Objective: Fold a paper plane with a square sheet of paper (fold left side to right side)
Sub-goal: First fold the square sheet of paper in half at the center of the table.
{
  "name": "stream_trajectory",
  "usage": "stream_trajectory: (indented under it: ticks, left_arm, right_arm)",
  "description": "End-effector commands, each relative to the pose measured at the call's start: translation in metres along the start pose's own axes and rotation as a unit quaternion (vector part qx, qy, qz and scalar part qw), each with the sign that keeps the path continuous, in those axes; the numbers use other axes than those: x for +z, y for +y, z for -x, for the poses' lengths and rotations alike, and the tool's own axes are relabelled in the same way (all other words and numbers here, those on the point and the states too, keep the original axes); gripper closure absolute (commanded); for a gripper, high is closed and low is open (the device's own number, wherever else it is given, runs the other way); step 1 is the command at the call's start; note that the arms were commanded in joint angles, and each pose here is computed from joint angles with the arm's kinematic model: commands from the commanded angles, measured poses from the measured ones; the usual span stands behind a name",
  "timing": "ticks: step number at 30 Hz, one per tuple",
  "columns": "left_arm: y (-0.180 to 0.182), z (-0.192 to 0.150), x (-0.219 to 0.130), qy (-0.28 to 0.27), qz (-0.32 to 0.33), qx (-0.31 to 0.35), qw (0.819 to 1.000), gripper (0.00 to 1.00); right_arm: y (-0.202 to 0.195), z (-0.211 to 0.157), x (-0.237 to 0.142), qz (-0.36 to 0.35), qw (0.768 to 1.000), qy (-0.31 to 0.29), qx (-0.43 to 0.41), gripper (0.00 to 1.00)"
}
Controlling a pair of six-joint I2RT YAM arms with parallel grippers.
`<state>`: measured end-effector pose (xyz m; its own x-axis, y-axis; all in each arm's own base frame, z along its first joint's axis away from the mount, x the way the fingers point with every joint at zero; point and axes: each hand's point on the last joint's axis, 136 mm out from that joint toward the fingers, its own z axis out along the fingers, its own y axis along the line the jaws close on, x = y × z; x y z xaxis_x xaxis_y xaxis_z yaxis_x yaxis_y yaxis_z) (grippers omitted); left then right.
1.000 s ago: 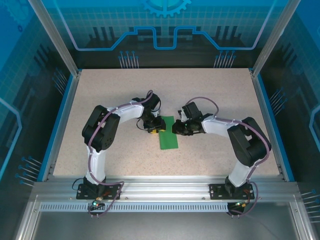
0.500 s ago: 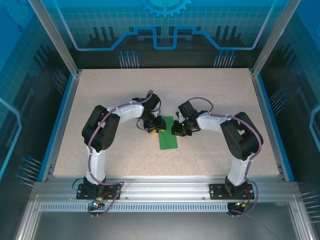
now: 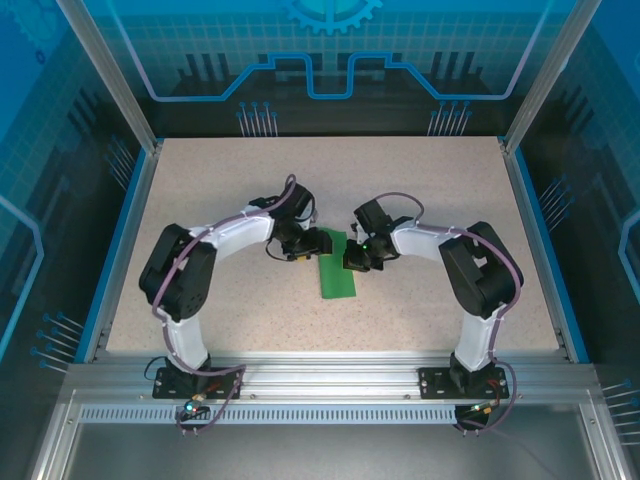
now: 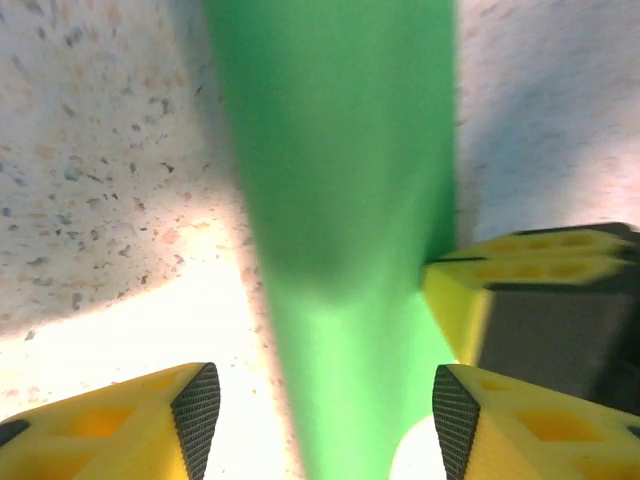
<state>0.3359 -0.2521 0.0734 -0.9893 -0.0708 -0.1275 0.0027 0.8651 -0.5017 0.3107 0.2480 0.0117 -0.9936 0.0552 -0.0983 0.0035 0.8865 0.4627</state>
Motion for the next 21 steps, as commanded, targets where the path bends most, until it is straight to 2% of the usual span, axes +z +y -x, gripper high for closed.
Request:
stream_trajectory:
  ticks: [1,9,13,21]
  left_arm:
    - [-0.019,0.008,-0.021,-0.035,-0.045,0.036,0.998,0.4]
    - [-0.04,-0.004,0.007,0.025,-0.138,0.033,0.99,0.64]
    - [-0.034,-0.008,0.025,0.049,-0.14,0.024,0.989,0.71]
    - [-0.008,-0.015,0.051,0.068,-0.102,0.015,0.992,0.76]
  right_arm:
    - [-0.028,-0.024,0.015,-0.06,0.997,0.042,0.013,0.93]
    - [-0.025,-0.024,0.016,-0.06,0.997,0.044,0.011,0.94]
    - [-0.026,-0.024,0.017,-0.063,0.997,0.045,0.01,0.94]
    - [-0.028,-0.026,0.016,-0.071,0.996,0.047,0.009,0.94]
